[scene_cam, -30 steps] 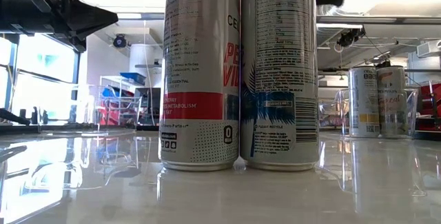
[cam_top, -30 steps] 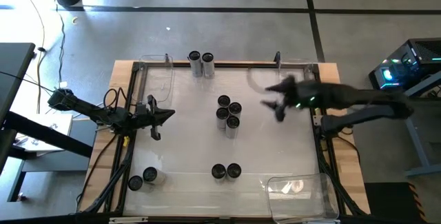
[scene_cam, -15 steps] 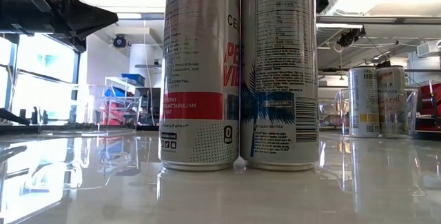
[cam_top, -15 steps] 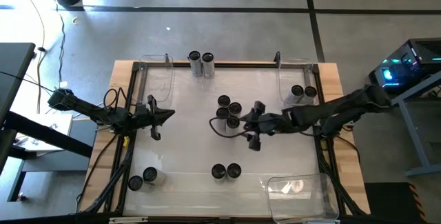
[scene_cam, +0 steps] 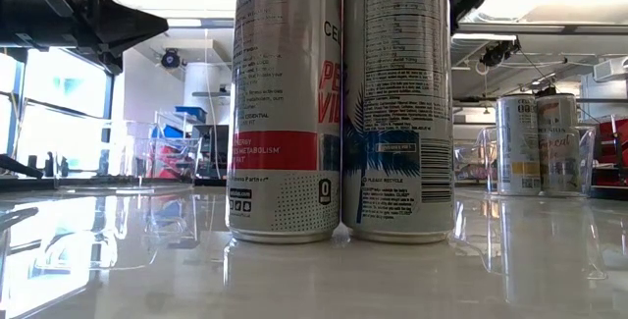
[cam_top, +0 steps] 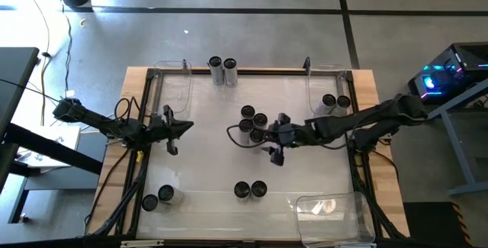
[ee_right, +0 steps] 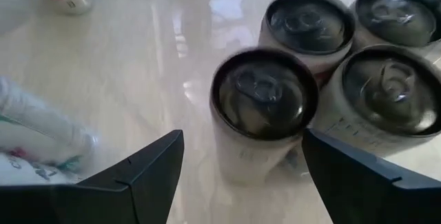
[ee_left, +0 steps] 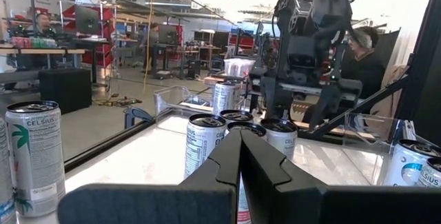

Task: Sort soda cans
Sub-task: Put the yellow soda can into the top right transparent bin

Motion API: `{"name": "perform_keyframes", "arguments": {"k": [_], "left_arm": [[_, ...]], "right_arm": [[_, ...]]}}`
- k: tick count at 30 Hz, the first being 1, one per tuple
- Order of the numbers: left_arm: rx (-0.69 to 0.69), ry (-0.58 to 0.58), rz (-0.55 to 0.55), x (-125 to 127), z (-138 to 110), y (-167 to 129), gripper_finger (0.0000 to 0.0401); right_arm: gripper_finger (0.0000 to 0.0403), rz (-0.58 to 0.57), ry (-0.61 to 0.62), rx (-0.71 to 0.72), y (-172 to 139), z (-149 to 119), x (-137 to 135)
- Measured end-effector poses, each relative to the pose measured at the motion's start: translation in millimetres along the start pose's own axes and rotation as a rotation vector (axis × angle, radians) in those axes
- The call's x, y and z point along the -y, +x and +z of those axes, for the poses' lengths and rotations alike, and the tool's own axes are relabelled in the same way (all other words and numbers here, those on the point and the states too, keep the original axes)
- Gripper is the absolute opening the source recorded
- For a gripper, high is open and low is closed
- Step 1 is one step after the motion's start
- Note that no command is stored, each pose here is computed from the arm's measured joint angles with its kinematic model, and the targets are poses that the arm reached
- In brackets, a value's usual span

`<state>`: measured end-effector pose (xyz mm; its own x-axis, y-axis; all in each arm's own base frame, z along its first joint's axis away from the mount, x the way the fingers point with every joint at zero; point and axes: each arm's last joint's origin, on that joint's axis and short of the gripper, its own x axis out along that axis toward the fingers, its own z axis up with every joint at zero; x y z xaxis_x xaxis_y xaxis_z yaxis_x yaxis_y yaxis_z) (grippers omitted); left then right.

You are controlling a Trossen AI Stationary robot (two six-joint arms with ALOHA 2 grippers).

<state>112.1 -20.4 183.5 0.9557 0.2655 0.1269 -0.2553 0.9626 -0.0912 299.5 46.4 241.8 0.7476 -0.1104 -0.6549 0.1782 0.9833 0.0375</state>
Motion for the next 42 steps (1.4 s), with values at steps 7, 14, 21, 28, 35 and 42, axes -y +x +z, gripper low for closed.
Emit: {"name": "perform_keyframes", "arguments": {"k": [7,14,21,28,35,42], "left_arm": [[0.001,-0.001,0.002,-0.1,0.1,0.0,0.0],[0.001,-0.001,0.002,0.0,0.1,0.0,0.0],[0.001,-0.001,0.002,0.0,0.2,0.0,0.0],[0.002,-0.001,0.002,-0.1,0.2,0.0,0.0],[0.001,-0.001,0.002,0.0,0.2,0.0,0.0],[0.002,-0.001,0.001,-0.1,0.2,0.0,0.0]], "right_arm": [[0.0291,0.153,0.036,-0.014,-5.1,1.8,-4.7],[0.0291,0.278,0.006,0.017,-6.4,6.4,-9.2],[0.0291,0.27,-0.051,0.08,-6.9,11.4,-9.7],[0.0291,0.119,-0.105,0.165,-6.7,17.4,-5.1],[0.0291,0.085,-0.102,0.156,-3.3,16.4,-2.6],[0.0291,0.076,-0.118,0.109,20.9,8.8,-6.3]]}}
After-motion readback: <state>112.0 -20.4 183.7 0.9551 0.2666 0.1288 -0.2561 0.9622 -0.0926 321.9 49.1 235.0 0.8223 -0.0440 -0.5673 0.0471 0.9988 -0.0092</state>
